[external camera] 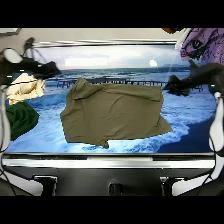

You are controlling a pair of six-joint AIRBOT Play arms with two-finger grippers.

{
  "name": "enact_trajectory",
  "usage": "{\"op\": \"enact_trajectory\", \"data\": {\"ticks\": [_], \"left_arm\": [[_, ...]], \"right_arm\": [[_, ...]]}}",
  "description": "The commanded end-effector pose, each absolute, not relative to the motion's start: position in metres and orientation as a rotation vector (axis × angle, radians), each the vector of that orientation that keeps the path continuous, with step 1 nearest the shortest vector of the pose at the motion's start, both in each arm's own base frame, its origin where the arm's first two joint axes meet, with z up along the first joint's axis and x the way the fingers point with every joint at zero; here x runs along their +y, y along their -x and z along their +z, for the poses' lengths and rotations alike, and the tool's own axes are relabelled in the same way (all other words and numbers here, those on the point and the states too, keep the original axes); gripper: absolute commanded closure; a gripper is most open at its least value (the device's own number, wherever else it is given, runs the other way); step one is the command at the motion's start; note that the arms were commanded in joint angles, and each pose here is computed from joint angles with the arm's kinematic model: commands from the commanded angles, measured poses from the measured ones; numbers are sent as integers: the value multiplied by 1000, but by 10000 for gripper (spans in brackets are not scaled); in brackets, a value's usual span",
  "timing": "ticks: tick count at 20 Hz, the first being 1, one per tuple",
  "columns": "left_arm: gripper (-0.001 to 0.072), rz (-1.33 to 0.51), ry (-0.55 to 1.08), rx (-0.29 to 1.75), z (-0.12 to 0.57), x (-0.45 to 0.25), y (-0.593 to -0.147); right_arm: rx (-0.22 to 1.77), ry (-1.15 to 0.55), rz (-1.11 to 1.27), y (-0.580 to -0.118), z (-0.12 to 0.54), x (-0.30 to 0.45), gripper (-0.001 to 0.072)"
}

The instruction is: Fold the clothes and pants, and hang the long-sleeved shirts on hangers.

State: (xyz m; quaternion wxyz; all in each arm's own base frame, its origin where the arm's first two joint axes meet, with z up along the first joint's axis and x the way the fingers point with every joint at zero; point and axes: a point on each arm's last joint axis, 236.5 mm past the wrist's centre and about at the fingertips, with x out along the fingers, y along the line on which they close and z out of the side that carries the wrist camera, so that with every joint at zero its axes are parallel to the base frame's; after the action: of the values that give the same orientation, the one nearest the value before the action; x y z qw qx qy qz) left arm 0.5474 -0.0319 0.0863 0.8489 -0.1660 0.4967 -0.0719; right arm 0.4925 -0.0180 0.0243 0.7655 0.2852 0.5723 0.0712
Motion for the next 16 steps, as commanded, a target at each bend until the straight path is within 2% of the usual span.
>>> {"op": "enact_trajectory", "data": {"ticks": [1, 4, 7, 11, 16], "left_arm": [[252, -76, 398, 1135, 93, 22, -482], [252, -35, 520, 1176, 60, 31, -419], [253, 23, 617, 1218, 19, 25, -358], [253, 34, 666, 1319, -19, 9, -314], [253, 44, 667, 1311, -23, 11, -315]], "right_arm": [[1298, -639, 117, -433, 30, -64, 329], [1400, -789, 32, -360, -16, -81, 295], [1472, -854, 14, -315, -57, -69, 294], [1487, -862, 6, -301, -87, -57, 257], [1412, -882, -13, -316, -94, -60, 256]]}}
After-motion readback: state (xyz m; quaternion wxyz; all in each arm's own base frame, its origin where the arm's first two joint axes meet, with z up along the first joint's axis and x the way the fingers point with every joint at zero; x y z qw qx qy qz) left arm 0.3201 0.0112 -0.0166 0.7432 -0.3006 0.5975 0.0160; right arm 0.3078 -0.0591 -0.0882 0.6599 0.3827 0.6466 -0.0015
